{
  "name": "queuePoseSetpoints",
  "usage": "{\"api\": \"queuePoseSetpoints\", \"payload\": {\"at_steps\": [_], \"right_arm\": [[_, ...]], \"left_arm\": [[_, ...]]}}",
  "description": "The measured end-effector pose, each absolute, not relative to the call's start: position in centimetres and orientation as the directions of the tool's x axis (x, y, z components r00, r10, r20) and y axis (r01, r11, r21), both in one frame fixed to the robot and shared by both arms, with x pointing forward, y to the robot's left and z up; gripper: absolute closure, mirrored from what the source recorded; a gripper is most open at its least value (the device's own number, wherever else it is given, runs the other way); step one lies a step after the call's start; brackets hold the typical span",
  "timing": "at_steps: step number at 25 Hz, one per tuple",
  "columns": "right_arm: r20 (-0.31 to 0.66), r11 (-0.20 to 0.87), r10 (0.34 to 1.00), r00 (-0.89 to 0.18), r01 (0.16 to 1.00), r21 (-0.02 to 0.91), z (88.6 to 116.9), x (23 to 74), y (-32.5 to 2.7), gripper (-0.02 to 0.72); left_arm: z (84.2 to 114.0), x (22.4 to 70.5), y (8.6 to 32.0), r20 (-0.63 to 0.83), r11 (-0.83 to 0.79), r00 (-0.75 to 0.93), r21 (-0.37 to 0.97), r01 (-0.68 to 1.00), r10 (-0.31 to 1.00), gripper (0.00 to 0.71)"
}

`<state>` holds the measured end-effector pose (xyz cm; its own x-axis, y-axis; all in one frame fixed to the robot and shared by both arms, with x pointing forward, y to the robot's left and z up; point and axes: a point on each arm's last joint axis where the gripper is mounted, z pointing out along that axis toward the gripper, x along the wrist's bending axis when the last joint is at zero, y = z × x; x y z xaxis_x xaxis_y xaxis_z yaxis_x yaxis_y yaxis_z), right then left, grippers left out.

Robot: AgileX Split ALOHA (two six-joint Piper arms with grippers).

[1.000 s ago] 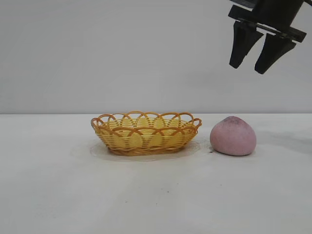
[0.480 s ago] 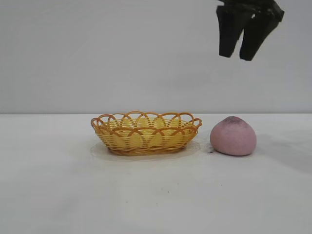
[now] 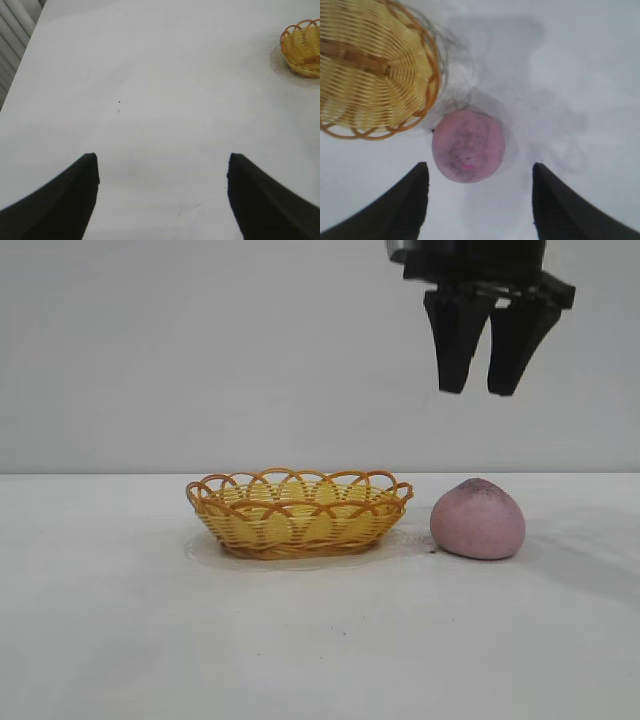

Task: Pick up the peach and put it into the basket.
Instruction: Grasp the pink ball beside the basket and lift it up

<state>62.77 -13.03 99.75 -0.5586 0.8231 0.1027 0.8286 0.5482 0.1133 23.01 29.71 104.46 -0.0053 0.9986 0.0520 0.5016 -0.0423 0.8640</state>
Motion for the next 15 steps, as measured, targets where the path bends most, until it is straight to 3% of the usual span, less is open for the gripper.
{"api": "queuePoseSetpoints", "payload": {"at_steps": [8,9,15], "right_arm": [[0.132,0.542,0.83,-0.542,0.839,0.038,96.2,63.4,-12.6,0.285],[0.133,0.542,0.83,-0.542,0.839,0.036,96.1,63.4,-12.6,0.331],[0.147,0.541,0.834,-0.532,0.841,-0.029,94.2,62.5,-13.0,0.332]], "left_arm": [[104.5,23.0,29.7,0.052,-0.042,-0.005,0.864,0.502,0.999,0.191],[104.5,23.0,29.7,0.052,-0.042,-0.005,0.864,0.502,0.999,0.191],[104.5,23.0,29.7,0.052,-0.042,-0.005,0.864,0.502,0.999,0.191]]}}
